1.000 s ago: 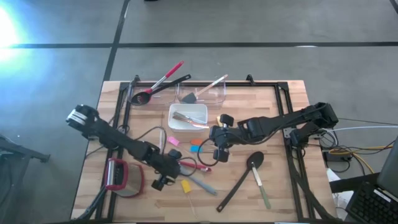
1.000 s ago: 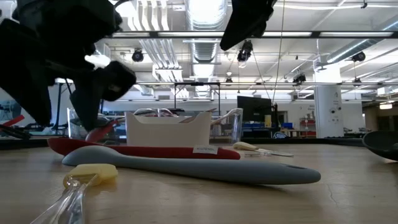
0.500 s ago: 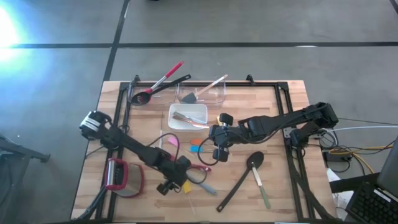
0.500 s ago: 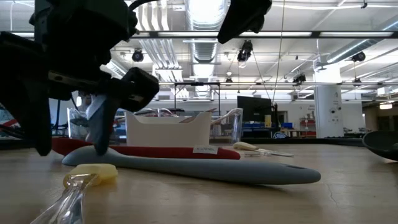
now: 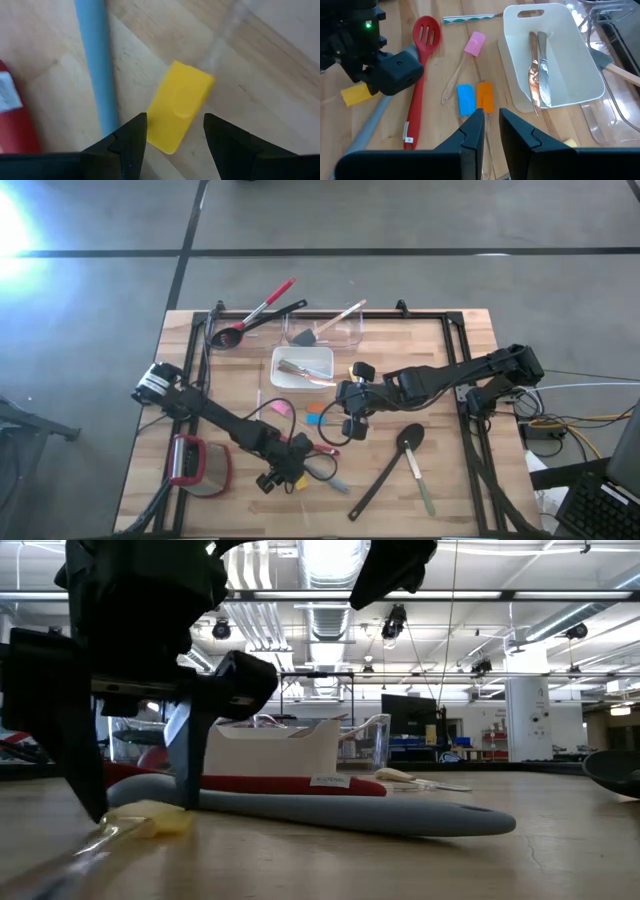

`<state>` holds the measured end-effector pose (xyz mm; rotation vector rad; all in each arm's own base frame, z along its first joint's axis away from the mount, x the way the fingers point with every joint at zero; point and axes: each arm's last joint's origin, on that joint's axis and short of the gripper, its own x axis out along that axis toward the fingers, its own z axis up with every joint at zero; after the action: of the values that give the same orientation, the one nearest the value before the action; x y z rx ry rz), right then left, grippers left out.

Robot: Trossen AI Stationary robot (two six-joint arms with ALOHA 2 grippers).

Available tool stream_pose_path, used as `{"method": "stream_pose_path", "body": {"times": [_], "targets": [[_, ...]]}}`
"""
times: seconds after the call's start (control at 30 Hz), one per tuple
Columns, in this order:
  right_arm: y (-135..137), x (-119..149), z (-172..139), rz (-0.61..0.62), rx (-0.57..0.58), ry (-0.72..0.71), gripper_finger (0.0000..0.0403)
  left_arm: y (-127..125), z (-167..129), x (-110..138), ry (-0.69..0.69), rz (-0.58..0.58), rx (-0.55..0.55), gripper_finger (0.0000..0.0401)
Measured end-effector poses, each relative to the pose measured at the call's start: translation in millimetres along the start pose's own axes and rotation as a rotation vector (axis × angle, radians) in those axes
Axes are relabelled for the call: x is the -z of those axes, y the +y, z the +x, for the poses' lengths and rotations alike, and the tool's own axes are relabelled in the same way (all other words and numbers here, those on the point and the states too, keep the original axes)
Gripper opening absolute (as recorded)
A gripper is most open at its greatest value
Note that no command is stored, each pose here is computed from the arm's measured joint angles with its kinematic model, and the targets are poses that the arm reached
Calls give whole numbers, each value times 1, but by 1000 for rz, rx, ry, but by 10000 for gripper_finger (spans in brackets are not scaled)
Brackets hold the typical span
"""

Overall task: Pick & Place Kitchen Items
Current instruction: Put the yellow spatula into the right transparent bin

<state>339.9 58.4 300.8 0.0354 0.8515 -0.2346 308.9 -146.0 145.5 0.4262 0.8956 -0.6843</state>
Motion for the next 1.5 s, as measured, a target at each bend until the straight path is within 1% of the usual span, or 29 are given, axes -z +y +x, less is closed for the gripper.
{"method": "stream_pose_path", "body": {"times": [0.17,0.4,0.5,0.7,0.93,1.0,1.07,1.1,1.17,1.23,1.27,1.43,1.5], "targets": [[0,0,0,0,0,1,52,3,1,-6,-10,42,-20,202],[1,1,0,-6,-2,3,52,3,1,-4,-2,37,-21,202],[1,1,0,-6,-3,3,52,2,1,-4,4,17,-18,202],[1,1,0,-8,-4,3,52,0,1,0,38,-54,26,202],[1,0,0,-7,-5,0,52,-1,0,1,41,-52,51,202],[2,0,0,7,-6,-5,52,-1,0,1,40,-52,51,202],[2,-2,0,61,-13,-20,52,-1,0,0,37,-61,50,202],[3,-2,0,102,-28,-26,52,-1,0,0,36,-68,50,202],[7,-3,-1,166,-108,-9,52,-1,0,0,35,-90,50,199],[15,-1,-1,205,-197,18,52,-1,0,0,34,-109,49,195],[20,0,0,223,-221,27,52,0,0,0,33,-115,48,192],[52,12,5,277,-290,92,52,0,1,-1,20,-117,45,178],[65,15,6,299,-317,95,52,0,1,-2,12,-113,45,173]]}}
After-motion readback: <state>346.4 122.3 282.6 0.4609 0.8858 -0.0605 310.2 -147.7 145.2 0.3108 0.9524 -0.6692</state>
